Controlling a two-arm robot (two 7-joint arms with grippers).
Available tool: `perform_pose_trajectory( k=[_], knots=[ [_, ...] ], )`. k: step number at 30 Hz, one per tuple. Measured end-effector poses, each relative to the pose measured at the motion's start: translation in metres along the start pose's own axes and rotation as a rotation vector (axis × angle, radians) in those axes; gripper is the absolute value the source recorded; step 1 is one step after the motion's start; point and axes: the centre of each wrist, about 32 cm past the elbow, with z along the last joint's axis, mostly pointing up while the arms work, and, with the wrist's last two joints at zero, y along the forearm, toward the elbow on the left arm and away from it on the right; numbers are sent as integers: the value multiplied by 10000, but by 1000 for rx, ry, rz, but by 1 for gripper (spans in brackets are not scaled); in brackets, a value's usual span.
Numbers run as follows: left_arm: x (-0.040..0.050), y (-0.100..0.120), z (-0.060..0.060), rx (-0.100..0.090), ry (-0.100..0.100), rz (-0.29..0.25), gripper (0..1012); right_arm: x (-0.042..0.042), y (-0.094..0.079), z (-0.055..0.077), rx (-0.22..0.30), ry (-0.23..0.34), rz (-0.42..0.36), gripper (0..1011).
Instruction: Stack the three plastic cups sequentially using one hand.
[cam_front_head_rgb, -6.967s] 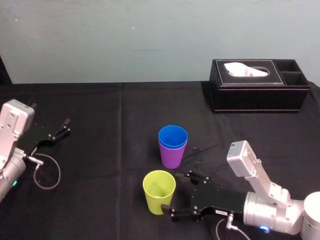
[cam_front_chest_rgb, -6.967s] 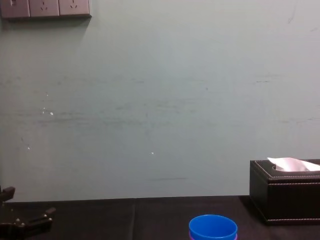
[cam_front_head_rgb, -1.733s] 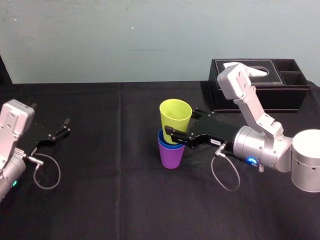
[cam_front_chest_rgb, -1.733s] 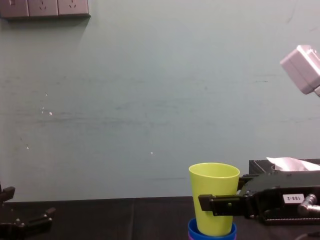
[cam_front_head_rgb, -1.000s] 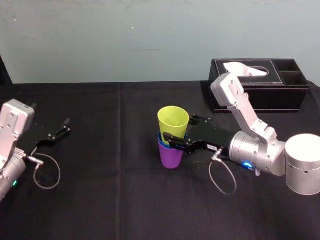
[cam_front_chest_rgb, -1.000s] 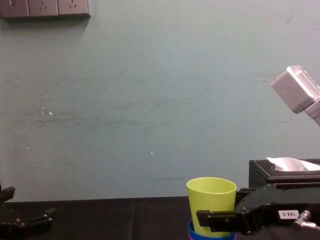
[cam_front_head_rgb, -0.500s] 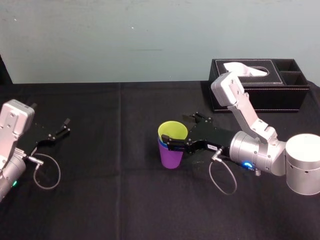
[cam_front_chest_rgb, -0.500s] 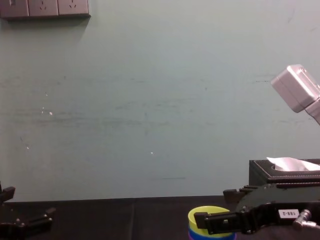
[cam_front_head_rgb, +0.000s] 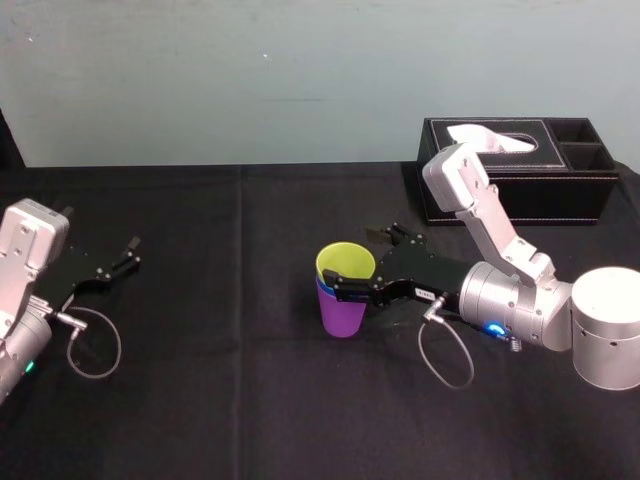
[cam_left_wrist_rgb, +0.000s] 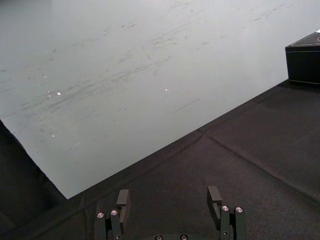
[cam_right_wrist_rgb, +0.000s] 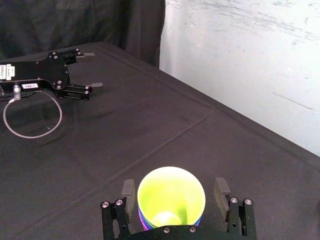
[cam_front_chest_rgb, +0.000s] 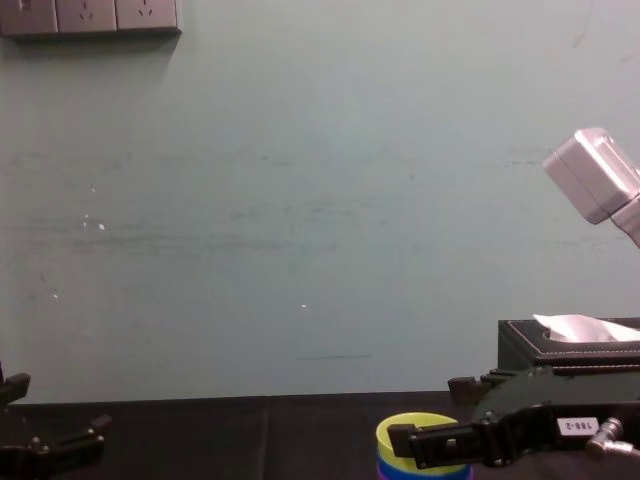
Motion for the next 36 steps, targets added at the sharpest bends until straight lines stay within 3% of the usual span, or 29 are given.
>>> perform_pose_trajectory(
  k=[8, 14, 29, 36],
  knots=[
    [0, 0, 0, 0, 0, 0, 1011, -57, -172, 64, 63, 3, -33, 1004],
    [0, 0, 0, 0, 0, 0, 1011, -60, -289, -4, 86, 11, -95, 1004],
    [0, 0, 0, 0, 0, 0, 1011, 186, -566, -401, 71, 7, -257, 1004],
    [0, 0, 0, 0, 0, 0, 1011, 290, -615, -624, 34, 4, -308, 1004]
  ],
)
